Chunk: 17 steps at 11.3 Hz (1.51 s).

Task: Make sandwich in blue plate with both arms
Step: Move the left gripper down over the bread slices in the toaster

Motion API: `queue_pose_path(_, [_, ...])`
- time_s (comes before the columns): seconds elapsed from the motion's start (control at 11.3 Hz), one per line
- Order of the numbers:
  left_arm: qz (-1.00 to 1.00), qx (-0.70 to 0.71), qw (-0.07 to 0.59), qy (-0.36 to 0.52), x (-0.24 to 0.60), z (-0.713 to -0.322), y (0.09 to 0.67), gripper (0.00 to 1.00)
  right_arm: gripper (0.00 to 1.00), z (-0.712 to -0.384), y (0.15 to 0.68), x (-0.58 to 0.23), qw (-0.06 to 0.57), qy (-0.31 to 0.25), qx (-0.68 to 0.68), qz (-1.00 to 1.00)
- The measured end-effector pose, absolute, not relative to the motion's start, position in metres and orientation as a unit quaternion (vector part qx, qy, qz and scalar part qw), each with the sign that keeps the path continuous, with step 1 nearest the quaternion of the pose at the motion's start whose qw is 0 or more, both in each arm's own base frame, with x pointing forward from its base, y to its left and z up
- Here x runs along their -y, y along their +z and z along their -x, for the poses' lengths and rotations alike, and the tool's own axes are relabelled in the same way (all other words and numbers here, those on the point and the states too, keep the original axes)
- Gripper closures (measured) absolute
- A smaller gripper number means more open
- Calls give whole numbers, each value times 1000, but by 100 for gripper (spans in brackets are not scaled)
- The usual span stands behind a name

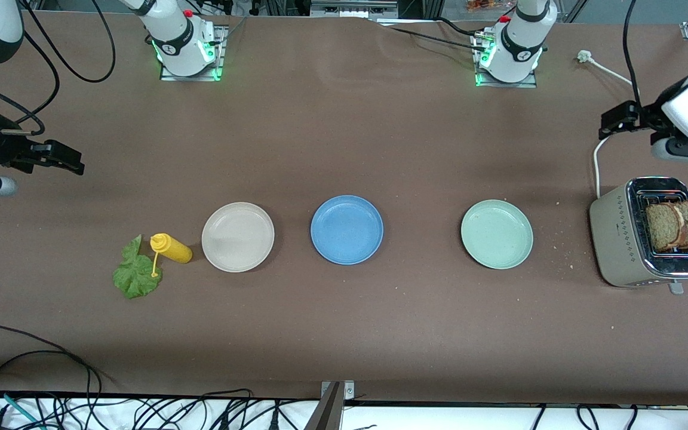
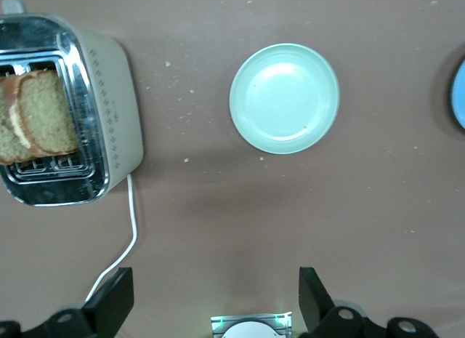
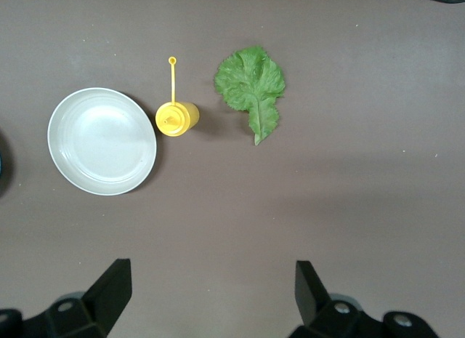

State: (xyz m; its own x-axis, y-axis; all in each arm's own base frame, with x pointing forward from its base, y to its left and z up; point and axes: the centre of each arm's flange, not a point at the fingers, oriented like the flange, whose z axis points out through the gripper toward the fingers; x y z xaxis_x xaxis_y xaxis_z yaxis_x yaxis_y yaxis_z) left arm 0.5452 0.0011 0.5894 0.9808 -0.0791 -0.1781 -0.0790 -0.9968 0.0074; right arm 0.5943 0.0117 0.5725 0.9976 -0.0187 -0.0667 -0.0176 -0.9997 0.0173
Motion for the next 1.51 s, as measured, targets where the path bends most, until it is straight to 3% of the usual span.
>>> queue_pose_path(0.53, [-991,-54,3,-126,-119,-570,537,0,0,-594,572,-6,8,-34,14,-999])
queue_pose_path(0.89, [-994,-31,15,-104,-187,-600,476,0,0,-595,573,-8,8,-33,12,-999])
queue_pose_path(1.51, [-992,-32,25,-119,-211,-619,401,10,0,-595,572,-8,8,-32,11,-999])
